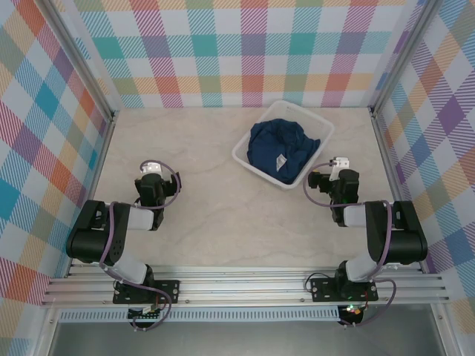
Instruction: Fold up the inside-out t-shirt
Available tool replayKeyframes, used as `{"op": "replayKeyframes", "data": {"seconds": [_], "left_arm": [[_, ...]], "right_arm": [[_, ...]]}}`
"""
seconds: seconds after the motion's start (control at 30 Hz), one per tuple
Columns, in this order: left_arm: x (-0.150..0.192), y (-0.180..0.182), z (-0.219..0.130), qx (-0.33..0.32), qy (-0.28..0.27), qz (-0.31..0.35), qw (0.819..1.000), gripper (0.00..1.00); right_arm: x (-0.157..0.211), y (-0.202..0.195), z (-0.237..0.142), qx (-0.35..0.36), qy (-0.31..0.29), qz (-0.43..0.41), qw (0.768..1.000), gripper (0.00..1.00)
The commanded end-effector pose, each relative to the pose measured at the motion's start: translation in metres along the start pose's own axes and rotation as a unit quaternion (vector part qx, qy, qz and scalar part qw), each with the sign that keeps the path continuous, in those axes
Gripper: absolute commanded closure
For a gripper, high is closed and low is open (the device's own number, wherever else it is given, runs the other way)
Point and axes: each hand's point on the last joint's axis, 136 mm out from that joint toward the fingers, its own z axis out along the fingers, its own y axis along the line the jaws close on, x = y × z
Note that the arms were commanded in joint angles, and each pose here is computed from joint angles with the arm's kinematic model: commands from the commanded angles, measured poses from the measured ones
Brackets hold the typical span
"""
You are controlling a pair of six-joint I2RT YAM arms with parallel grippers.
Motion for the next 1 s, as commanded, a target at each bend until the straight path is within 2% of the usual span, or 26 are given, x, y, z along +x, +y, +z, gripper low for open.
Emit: {"op": "replayKeyframes", "data": {"seconds": [0.0,0.77,0.87,0.97], "left_arm": [[-0.009,0.002,0.0,0.003,-0.016,-0.008,1.0,0.0],[-0.008,0.003,-0.001,0.003,-0.016,-0.008,1.0,0.0],[-0.023,0.009,-0.005,-0.015,-0.015,-0.015,1.0,0.0],[-0.047,0.027,-0.02,-0.071,0.012,-0.032,0.997,0.0]], "right_arm": [[-0.012,0.004,0.0,-0.01,-0.022,-0.004,1.0,0.0],[-0.012,0.004,-0.001,-0.01,-0.023,-0.004,1.0,0.0],[-0.027,-0.012,-0.013,0.035,-0.046,0.02,0.998,0.0],[-0.042,-0.044,-0.043,0.127,-0.036,0.076,0.988,0.0]]}}
